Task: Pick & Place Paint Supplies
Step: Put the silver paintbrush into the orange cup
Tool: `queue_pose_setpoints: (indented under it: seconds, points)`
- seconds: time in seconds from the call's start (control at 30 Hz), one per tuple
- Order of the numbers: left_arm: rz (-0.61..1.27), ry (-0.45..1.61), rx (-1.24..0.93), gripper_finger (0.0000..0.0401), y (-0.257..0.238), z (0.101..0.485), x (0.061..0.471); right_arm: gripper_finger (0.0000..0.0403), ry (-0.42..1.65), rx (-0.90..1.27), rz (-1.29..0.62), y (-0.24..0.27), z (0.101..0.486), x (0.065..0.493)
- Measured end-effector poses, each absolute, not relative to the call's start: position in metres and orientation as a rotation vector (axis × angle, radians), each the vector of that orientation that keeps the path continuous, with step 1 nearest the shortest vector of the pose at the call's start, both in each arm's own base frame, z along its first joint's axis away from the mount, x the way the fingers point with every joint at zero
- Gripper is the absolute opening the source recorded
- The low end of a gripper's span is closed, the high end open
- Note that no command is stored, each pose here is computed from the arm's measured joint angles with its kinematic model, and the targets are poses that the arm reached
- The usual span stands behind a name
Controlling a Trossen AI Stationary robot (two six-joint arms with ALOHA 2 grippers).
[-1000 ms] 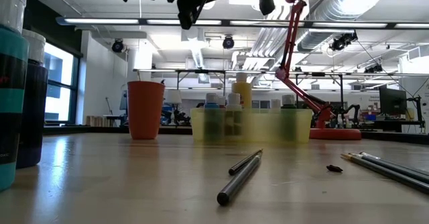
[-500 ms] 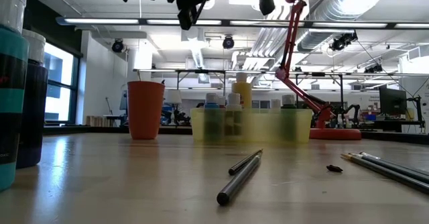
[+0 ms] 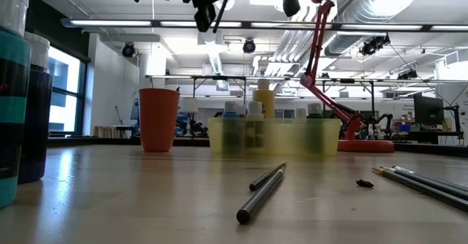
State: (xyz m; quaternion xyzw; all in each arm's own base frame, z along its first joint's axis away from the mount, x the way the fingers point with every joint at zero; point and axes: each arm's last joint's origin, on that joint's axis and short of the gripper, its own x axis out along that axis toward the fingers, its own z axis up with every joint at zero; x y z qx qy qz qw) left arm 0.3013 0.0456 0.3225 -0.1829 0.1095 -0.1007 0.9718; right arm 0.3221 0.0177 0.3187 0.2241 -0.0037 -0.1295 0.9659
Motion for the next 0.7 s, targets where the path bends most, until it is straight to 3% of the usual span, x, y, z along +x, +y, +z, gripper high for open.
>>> queue_pose_setpoints:
  seconds: [0.17,0.5,0.7]
  points:
    - [-0.205,0.218,-0.345,0.0012,0.046,0.323,0.301,0.0022,-0.009,0.447,-0.253,0.018,0.320,0.321]
    - [-0.135,0.149,-0.235,0.0012,0.046,0.340,0.287,0.0108,-0.098,0.448,-0.230,0.017,0.348,0.299]
    - [-0.016,0.187,-0.174,0.0012,0.057,0.350,0.260,0.0124,-0.083,0.447,-0.186,0.022,0.358,0.285]
